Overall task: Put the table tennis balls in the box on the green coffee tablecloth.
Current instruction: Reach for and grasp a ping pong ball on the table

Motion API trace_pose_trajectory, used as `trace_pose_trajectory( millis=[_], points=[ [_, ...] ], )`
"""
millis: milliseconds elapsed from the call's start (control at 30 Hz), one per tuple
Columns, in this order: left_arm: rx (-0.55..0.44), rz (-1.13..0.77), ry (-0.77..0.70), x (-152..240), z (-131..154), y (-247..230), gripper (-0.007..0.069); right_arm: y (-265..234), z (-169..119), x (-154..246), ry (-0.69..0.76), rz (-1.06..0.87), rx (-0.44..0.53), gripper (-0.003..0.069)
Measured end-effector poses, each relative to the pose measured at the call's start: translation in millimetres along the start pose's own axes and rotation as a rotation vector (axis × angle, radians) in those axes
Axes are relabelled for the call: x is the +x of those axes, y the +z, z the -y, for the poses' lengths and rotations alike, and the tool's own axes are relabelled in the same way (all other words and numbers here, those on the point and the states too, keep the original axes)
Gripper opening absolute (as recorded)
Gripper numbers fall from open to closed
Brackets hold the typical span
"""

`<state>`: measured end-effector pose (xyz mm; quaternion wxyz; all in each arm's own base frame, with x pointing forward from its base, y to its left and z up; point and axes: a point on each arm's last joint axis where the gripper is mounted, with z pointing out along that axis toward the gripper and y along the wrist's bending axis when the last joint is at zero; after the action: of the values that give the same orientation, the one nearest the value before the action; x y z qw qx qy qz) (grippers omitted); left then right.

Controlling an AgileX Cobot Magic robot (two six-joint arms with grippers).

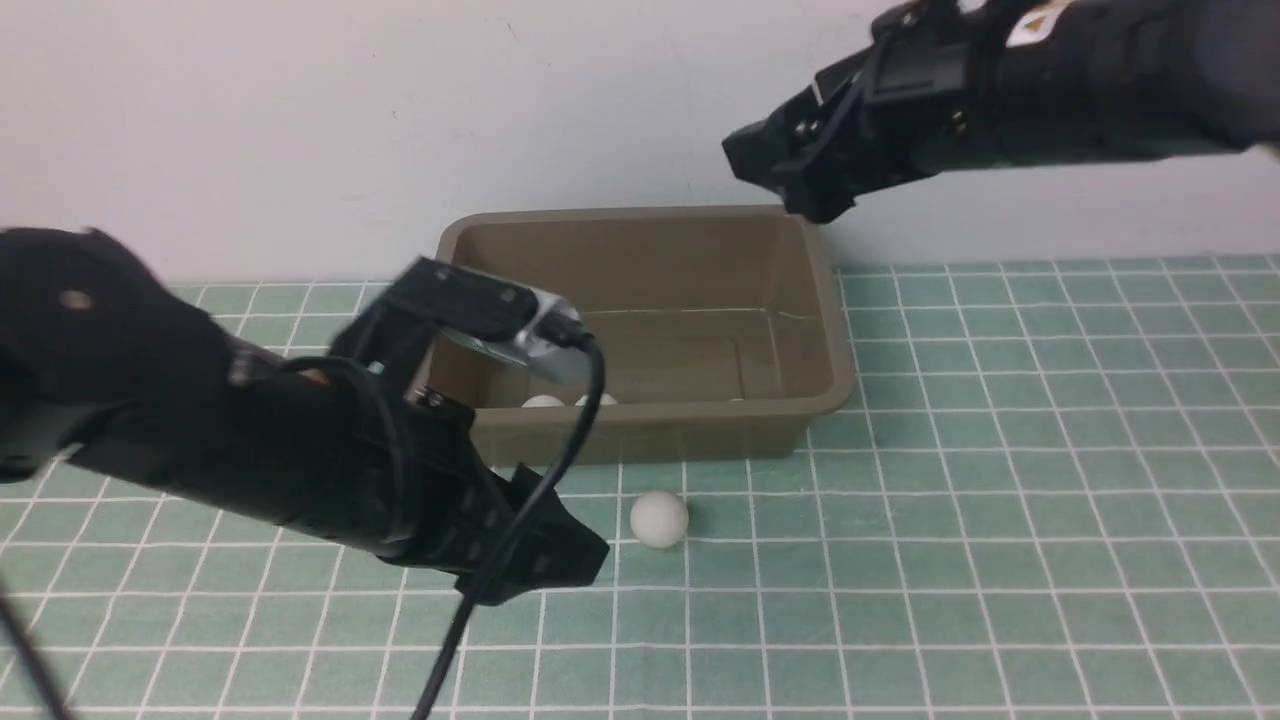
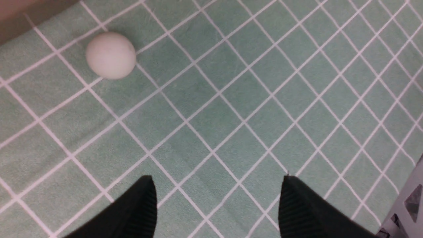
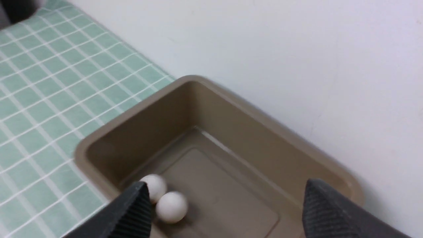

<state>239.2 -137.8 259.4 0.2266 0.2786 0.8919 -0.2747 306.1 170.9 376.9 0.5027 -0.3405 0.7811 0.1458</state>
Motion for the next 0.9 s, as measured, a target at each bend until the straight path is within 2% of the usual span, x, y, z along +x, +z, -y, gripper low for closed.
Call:
trace_pose_trajectory(
  millis=[233,400,667,833,900],
  points=[
    [-0.015,0.014,0.018,-2,-3,3,0.0447,-8,-11,8,0.036,-0.113,-0.092,0.0560],
    [-0.023,0.074,0.061,-10,5,-13,0.0447,-4,-24,15,0.022,-0.158,-0.131,0.0560],
    [-0.059,0.255,0.187,-12,38,-75,0.0447,11,-76,38,0.012,-0.213,-0.198,0.0560],
    [-0.151,0.317,0.206,2,53,-112,0.0447,19,-80,59,0.118,-0.227,-0.167,0.0560],
    [-0.221,0.318,0.194,11,54,-125,0.0447,24,-80,67,0.130,-0.234,-0.153,0.0560]
  ],
)
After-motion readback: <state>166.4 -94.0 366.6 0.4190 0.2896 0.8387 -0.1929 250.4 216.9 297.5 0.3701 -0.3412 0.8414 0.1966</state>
